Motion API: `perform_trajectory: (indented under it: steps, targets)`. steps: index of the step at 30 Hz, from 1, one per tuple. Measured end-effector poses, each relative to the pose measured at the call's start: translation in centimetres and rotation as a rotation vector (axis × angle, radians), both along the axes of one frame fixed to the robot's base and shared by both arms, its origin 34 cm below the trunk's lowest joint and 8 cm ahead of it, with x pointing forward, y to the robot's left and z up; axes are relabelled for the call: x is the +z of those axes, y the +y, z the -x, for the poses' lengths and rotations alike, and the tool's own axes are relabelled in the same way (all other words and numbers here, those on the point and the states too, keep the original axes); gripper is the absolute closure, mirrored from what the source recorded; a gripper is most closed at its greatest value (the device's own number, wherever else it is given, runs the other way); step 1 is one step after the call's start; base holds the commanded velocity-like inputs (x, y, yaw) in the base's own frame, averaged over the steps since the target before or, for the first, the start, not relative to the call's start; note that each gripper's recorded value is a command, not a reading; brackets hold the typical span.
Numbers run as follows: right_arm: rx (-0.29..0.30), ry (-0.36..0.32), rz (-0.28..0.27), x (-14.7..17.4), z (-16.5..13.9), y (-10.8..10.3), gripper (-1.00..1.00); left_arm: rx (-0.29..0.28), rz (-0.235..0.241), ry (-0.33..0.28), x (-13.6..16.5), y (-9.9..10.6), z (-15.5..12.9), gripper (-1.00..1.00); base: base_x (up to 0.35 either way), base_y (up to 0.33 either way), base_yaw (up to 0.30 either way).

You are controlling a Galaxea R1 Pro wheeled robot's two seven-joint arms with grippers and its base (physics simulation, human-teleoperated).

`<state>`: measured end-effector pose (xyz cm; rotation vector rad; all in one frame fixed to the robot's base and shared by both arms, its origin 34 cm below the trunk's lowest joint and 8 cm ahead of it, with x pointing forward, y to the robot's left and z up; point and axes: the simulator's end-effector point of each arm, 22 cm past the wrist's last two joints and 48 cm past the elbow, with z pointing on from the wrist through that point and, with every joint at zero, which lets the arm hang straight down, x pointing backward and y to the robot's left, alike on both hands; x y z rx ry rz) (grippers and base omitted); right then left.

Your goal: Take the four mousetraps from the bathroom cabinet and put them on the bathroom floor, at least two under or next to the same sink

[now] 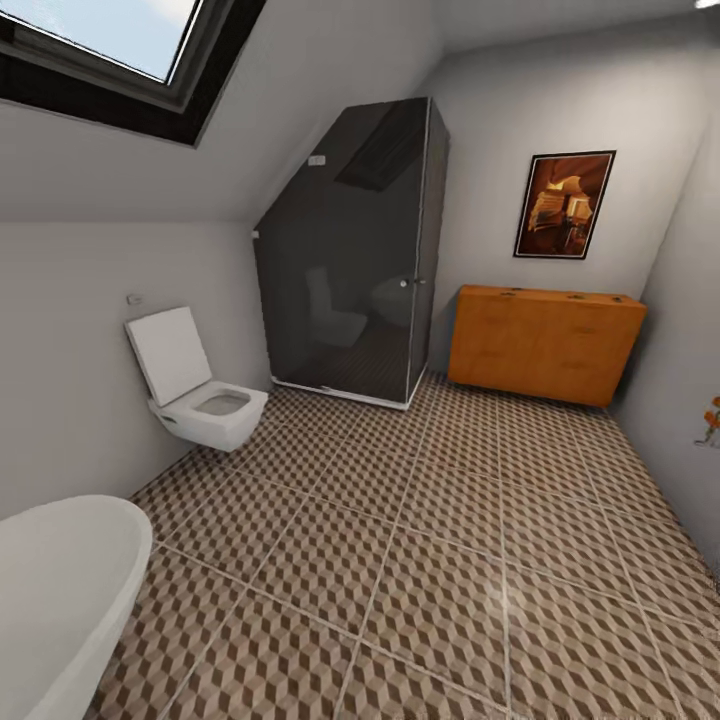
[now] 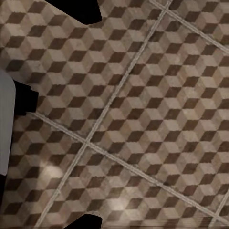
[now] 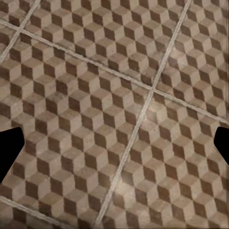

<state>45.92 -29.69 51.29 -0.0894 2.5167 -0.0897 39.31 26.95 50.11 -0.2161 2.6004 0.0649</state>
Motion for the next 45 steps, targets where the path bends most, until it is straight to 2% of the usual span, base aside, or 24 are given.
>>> perform_trajectory:
  steps: [25,37,45]
  targets:
    - [0.0,0.006,0.0,-0.19,0.18,0.0,-1.0,0.001,0.0,0.007,-0.16,0.03,0.21,-1.0,0.0,0.0,-0.262]
    - [0.003,0.006,0.001,-0.19,0.18,0.06,-1.0,0.004,-0.004,0.007,-0.15,0.23,0.24,-1.0,0.009,0.0,-0.063]
    - [0.005,0.006,0.0,-0.17,0.19,0.18,-1.0,0.005,-0.01,0.012,-0.18,0.62,0.36,-1.0,0.207,0.0,-0.006]
